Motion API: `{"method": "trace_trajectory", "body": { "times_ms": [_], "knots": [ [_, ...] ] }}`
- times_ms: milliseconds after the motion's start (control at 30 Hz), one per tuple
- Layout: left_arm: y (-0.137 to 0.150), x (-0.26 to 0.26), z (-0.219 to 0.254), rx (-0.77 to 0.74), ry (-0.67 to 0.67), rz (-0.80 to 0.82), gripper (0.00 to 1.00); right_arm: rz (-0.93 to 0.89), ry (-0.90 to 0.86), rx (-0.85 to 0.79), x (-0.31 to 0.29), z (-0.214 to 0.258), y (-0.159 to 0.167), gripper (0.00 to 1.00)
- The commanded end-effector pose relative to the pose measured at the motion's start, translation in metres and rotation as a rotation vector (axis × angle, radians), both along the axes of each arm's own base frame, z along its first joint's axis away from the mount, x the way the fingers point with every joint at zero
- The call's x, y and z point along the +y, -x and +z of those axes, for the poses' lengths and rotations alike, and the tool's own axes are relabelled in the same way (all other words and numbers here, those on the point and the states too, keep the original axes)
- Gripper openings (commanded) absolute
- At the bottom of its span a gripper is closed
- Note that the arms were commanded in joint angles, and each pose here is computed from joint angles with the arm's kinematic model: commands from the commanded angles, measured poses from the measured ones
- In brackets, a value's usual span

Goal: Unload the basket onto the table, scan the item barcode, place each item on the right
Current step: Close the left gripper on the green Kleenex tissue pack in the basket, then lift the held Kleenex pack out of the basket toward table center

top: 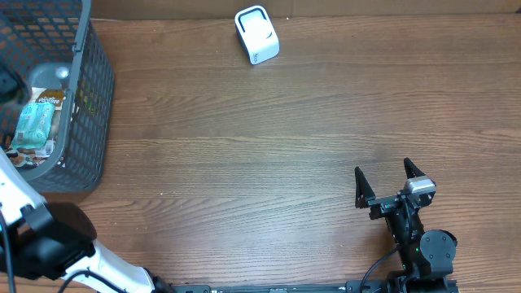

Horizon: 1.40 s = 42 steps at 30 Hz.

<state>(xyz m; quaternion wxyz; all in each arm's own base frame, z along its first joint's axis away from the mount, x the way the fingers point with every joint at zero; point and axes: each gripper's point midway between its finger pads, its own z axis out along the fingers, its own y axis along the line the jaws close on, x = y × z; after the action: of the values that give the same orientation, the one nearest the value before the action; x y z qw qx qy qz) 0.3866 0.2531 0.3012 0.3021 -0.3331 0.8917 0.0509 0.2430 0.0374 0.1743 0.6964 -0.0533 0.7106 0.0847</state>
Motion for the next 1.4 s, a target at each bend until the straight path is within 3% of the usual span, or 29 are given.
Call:
{"method": "trace_trajectory", "body": {
  "times_ms": [0,200,467,1133,1367],
  "knots": [
    [-0.002,-0.042,0.064,-0.178,0.025,-0.043,0.19,-0.012,0.005,-0.002,-0.002,-0.002,-0.001,1.0],
    [0.001,-0.129,0.091,-0.208,0.1,-0.225,0.19,-0.012,0.005,-0.003,-0.002,-0.002,-0.001,1.0],
    [0.004,-0.244,0.073,-0.075,0.131,-0.488,0.24,-0.012,0.005,-0.003,-0.002,-0.002,-0.001,1.0],
    [0.011,-0.417,-0.027,0.29,0.168,-0.68,0.22,-0.012,0.005,-0.003,-0.002,-0.002,-0.001,1.0],
    [0.015,-0.46,-0.07,0.401,0.196,-0.655,0.14,-0.012,0.005,-0.003,-0.002,-0.002,-0.001,1.0]
  ]
}}
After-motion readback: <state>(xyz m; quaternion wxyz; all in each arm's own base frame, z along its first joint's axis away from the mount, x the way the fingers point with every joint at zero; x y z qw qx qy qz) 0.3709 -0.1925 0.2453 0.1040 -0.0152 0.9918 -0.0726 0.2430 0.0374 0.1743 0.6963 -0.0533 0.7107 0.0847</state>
